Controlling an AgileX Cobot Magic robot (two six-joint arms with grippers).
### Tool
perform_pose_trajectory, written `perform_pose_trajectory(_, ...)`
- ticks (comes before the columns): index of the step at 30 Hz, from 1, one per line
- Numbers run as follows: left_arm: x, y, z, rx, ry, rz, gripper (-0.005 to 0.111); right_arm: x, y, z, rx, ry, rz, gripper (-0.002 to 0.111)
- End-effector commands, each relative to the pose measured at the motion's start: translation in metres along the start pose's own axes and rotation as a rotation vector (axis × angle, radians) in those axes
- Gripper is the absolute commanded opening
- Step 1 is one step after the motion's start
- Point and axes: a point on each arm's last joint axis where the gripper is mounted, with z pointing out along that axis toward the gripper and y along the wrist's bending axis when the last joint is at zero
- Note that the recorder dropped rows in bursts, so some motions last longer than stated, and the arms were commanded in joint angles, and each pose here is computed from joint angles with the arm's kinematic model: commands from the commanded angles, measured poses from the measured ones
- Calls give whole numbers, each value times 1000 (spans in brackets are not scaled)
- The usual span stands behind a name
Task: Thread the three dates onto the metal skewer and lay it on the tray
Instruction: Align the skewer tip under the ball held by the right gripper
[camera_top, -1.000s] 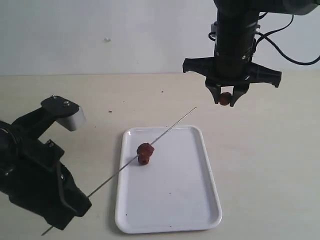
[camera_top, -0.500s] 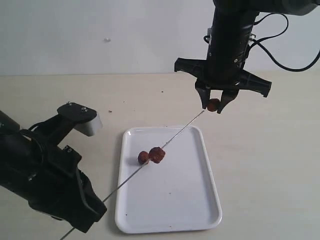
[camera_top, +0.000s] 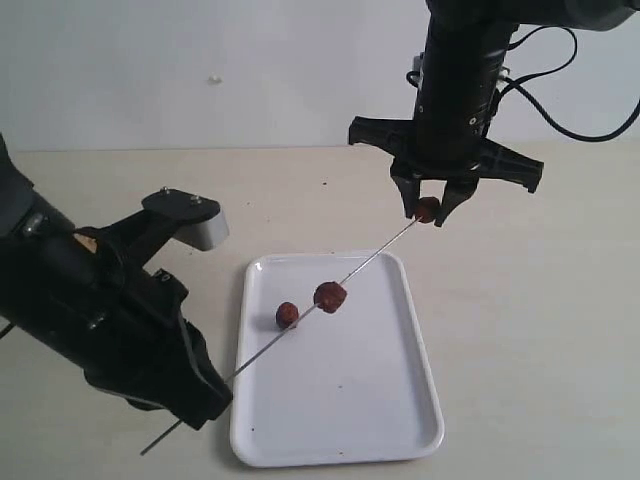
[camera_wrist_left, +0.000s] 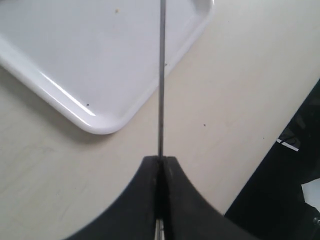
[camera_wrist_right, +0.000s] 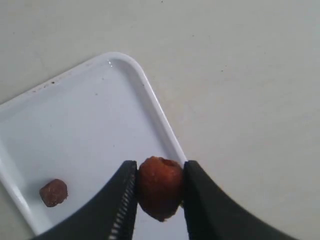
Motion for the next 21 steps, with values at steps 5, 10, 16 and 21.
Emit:
perform_pose_trajectory(5, -9, 2, 6, 19, 64, 10, 0, -2, -2, -2, 5, -16, -22, 31)
perform_pose_trajectory(10, -10, 3, 9, 17, 61, 4, 0, -3, -3, -2, 16, -29, -37, 31)
perform_pose_trajectory(16, -10, 2, 5, 7, 39, 13, 0, -3, -3, -2, 20, -35, -40, 31)
perform_pose_trajectory(21, -14, 2, 1, -14, -12, 14, 0, -3, -3, -2, 20, -35, -40, 31)
